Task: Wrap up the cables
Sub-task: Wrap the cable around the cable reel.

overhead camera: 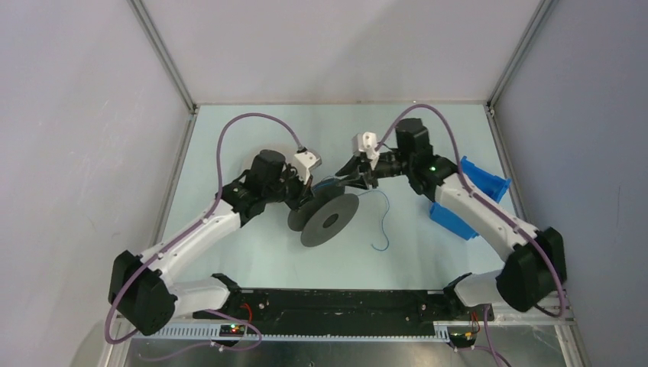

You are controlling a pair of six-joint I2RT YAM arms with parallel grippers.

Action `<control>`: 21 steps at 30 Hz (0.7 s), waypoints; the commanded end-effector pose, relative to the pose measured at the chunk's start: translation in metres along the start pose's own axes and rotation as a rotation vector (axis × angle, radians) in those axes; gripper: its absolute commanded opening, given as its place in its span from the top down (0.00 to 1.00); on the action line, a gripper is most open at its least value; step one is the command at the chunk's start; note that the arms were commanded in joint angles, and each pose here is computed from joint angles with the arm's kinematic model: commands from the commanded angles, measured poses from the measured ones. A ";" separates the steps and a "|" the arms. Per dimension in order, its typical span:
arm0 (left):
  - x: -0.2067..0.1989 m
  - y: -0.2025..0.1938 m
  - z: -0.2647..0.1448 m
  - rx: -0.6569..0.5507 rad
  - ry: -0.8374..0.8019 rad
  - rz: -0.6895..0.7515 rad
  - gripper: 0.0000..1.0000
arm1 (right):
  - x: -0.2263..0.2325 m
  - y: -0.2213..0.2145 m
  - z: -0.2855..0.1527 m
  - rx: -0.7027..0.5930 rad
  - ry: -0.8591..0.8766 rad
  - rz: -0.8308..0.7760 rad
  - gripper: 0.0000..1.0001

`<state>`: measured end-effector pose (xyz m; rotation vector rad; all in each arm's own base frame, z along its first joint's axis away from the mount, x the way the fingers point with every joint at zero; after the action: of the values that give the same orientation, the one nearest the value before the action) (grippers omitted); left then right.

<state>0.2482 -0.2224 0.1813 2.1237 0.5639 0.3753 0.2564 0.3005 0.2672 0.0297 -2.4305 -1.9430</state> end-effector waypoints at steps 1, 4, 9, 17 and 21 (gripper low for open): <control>0.016 0.037 -0.034 -0.151 0.084 0.007 1.00 | 0.016 0.060 -0.027 -0.159 -0.072 -0.081 0.69; 0.024 0.047 -0.055 -0.201 0.129 -0.019 1.00 | 0.014 0.068 -0.040 -0.205 -0.187 -0.072 0.69; 0.036 0.058 -0.094 -0.285 0.232 -0.040 1.00 | 0.026 0.054 -0.054 -0.257 -0.287 -0.139 0.68; 0.020 0.079 -0.127 -0.407 0.172 -0.058 1.00 | 0.010 -0.002 -0.046 -0.321 -0.423 -0.176 0.60; 0.009 0.085 -0.132 -0.436 0.103 -0.072 1.00 | 0.005 -0.032 -0.031 -0.317 -0.417 -0.225 0.57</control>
<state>0.2296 -0.1592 0.2824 1.7902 0.6615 0.5671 0.2406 0.2563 0.2257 -0.2850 -2.4397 -2.3950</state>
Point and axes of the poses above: each gripper's point midway between its finger pads, its own z axis out along the fingers, its own x axis along the line the jaws close on, y = z × x, the point moved 2 cm from there along -z, back along the fingers, and after that the axes turned 12 degrees about z, right-handed, at the moved point
